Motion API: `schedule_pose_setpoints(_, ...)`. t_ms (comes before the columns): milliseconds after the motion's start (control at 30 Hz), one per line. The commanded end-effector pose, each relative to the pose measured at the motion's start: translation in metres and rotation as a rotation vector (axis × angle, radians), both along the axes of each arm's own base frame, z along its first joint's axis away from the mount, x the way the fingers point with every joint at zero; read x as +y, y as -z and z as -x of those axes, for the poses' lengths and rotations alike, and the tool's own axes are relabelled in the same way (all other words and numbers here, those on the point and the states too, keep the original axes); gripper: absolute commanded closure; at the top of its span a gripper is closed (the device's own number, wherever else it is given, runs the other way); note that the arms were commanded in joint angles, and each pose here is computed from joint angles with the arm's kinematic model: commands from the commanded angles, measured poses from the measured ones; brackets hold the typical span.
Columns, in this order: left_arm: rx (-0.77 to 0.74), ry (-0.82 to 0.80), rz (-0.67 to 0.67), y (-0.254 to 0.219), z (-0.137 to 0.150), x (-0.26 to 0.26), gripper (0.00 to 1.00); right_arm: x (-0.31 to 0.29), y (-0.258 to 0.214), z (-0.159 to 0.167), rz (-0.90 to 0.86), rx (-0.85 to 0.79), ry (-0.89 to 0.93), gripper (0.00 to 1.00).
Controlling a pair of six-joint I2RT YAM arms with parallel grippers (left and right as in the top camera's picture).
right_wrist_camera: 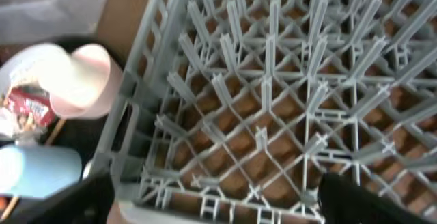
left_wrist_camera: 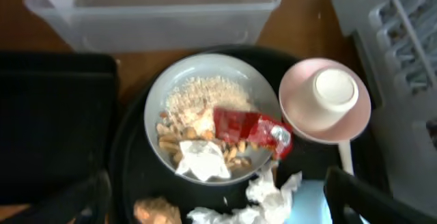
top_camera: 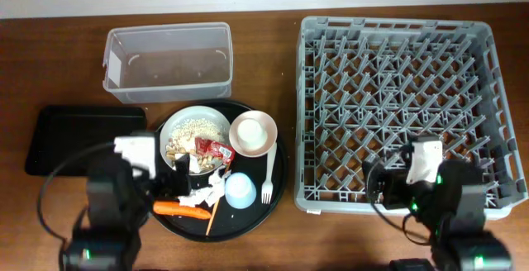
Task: Sort waste into correct bins and load items into the dishwasher rack
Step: 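Grasp the red snack wrapper on the plate with the left gripper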
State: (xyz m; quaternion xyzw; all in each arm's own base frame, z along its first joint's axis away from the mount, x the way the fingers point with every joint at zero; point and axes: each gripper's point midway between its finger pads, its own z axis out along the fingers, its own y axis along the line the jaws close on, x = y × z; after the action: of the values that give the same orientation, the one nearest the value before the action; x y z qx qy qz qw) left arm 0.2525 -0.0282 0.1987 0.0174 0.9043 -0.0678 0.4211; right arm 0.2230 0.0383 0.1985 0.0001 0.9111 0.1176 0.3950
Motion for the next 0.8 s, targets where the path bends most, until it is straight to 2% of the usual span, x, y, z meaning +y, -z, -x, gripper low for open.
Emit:
schedule_pose_setpoints(0,0.223,0.034,0.036,0.001,-0.013,-0.011,0.01,0.003,0.004,-0.005,-0.008,0.192,-0.009,0.02)
schedule_pose_setpoints(100,0.414,0.029,0.032,0.033,-0.027,-0.011,0.01,0.004,0.035,-0.003,-0.009,0.378,-0.011,0.02)
schedule_pose_setpoints(233,0.577,0.028,0.031,0.075,-0.031,-0.012,0.02,0.004,0.045,-0.004,-0.008,0.424,-0.01,0.02)
schedule_pose_setpoints(267,0.637,0.026,0.029,0.091,-0.032,-0.012,0.27,0.004,0.045,-0.004,-0.008,0.424,-0.01,0.02)
schedule_pose_setpoints(433,0.805,0.023,0.029,0.151,-0.039,-0.013,0.28,0.004,0.045,-0.004,-0.009,0.424,-0.01,0.02)
schedule_pose_setpoints(467,0.81,0.023,0.029,0.157,-0.041,-0.013,0.28,0.004,0.045,-0.004,-0.009,0.424,-0.01,0.02)
schedule_pose_setpoints(567,0.798,0.034,0.048,0.16,-0.047,-0.017,0.4,0.004,0.045,-0.004,-0.009,0.424,-0.01,0.02)
schedule_pose_setpoints(767,0.782,0.032,0.045,0.17,-0.049,-0.016,0.4,0.004,0.044,-0.004,-0.008,0.423,-0.011,0.02)
